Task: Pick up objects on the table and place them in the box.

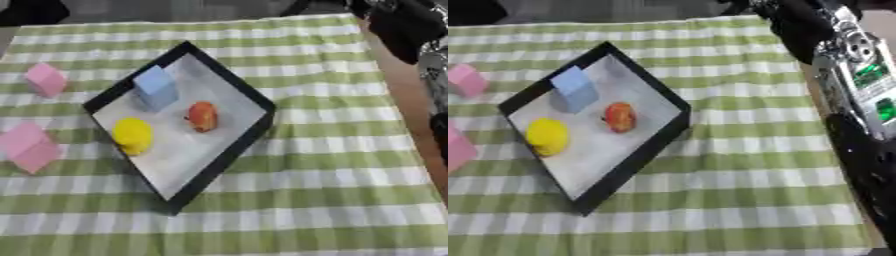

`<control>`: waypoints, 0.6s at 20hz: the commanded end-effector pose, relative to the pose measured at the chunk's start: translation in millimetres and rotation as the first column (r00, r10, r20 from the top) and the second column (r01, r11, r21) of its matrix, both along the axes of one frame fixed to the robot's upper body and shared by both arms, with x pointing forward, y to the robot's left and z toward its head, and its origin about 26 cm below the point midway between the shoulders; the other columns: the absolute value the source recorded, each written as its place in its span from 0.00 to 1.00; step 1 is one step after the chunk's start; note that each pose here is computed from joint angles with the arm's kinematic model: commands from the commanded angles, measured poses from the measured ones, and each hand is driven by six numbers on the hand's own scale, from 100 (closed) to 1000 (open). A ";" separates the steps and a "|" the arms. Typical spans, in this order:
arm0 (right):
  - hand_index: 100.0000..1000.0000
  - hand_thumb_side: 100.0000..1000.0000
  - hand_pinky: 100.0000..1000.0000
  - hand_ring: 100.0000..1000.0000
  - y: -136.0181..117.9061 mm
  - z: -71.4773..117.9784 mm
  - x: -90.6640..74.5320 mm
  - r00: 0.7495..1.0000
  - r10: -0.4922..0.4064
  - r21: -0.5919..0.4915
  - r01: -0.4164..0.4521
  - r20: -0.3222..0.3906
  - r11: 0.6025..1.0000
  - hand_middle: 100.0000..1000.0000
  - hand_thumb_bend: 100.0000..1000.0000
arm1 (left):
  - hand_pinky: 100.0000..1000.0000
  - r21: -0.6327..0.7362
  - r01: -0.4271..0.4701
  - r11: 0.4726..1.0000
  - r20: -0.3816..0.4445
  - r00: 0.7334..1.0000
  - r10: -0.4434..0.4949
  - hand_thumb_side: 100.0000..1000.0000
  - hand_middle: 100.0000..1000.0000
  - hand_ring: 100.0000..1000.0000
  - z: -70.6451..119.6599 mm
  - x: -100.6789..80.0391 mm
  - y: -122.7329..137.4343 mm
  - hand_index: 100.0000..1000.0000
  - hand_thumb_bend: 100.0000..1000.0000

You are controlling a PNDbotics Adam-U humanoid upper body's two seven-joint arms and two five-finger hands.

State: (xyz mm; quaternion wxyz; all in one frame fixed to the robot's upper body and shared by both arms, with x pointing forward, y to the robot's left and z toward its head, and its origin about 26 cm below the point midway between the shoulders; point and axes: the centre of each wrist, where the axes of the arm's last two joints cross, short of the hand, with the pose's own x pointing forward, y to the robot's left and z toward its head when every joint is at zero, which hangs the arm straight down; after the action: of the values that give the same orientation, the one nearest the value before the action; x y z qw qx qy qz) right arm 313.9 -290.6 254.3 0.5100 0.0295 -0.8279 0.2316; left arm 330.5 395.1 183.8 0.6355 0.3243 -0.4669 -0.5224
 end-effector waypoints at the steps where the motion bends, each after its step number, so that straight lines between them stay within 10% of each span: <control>1: 0.73 0.44 0.95 0.72 -0.9 7.9 -0.7 1.000 0.000 -0.020 0.000 0.026 1.000 0.62 0.00 | 0.90 0.016 -0.006 1.000 0.036 0.999 0.006 0.75 0.74 0.80 11.7 2.1 0.4 0.84 0.66; 12: 0.73 0.51 0.95 0.72 -1.1 5.9 0.5 1.000 -0.005 -0.021 0.006 0.019 1.000 0.62 0.00 | 0.90 0.013 0.006 1.000 0.067 0.998 -0.007 0.73 0.74 0.81 9.5 21.2 -9.8 0.84 0.67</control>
State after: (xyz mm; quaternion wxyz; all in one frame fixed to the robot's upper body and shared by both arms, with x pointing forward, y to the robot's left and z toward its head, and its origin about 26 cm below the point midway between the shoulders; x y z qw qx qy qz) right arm 315.1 -291.2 253.1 0.5121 0.0267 -0.8261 0.2337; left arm 350.1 380.6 183.8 0.6223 0.3288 -0.4886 -0.5156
